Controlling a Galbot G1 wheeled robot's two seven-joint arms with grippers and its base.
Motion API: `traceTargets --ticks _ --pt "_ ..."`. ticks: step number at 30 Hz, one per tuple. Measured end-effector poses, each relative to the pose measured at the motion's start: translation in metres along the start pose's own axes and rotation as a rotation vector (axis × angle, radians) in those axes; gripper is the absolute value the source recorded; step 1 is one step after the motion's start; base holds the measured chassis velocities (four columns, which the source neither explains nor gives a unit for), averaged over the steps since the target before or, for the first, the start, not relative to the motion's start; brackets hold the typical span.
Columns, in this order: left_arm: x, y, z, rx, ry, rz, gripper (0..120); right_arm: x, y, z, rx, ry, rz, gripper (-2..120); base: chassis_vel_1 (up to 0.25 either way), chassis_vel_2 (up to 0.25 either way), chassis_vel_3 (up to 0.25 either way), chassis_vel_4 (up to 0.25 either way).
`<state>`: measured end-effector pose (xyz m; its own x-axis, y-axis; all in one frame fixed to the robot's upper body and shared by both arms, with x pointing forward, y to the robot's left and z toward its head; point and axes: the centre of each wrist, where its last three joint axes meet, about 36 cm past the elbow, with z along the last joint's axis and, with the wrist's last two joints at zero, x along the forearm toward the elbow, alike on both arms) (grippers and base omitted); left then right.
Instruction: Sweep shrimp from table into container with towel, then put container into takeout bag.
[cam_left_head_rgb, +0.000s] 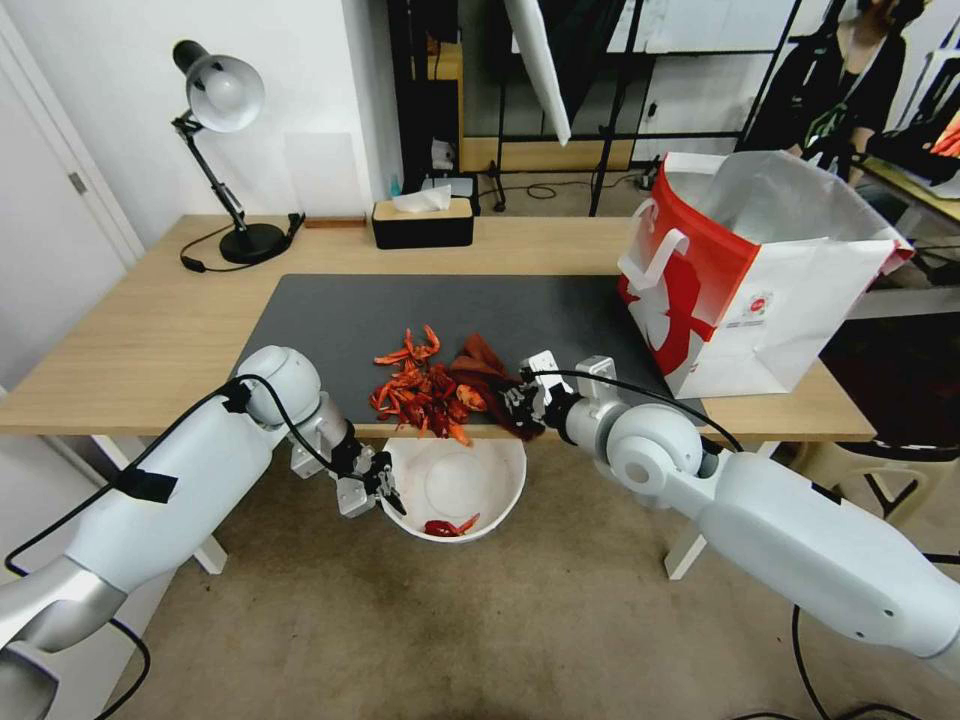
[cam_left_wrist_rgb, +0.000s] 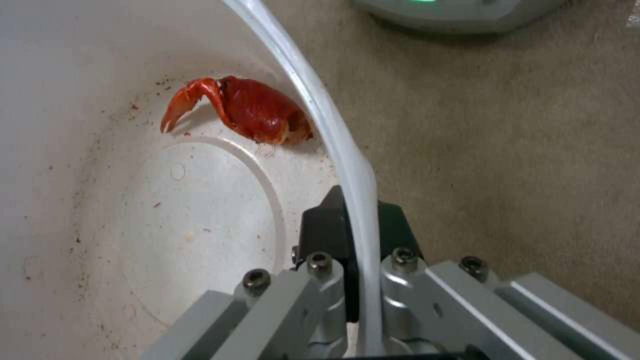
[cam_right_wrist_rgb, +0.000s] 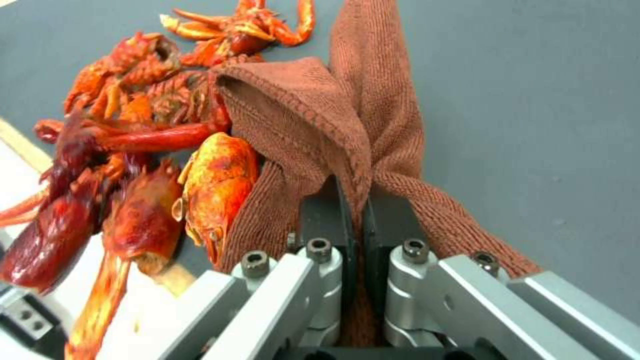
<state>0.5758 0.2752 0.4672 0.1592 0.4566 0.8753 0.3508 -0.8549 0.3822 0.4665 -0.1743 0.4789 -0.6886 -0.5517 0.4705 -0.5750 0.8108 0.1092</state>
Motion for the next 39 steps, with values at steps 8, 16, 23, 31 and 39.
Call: traceTargets --ticks 8,16,23,31,39 --pt "0.000 -0.003 0.001 0.007 0.000 0.003 0 0.010 0.007 0.003 -0.002 0.000 -0.014 1 0.000 0.000 0.000 0.000" --pt "0.002 -0.004 0.002 0.012 0.005 -0.001 0 0.020 0.008 0.005 -0.003 -0.001 -0.016 1 0.000 0.000 0.000 0.000" --pt "-0.001 -0.006 0.001 0.014 0.001 -0.001 0 0.024 0.009 0.008 -0.009 -0.005 -0.015 1 0.000 0.000 0.000 0.000" --pt "0.003 -0.008 0.000 0.015 0.009 -0.004 0 0.027 0.015 0.009 -0.012 -0.008 -0.022 1 0.000 0.000 0.000 0.000" --pt "0.006 -0.010 0.000 0.016 0.014 -0.003 0 0.038 0.020 0.010 -0.004 -0.001 -0.040 1 0.000 0.000 0.000 0.000"
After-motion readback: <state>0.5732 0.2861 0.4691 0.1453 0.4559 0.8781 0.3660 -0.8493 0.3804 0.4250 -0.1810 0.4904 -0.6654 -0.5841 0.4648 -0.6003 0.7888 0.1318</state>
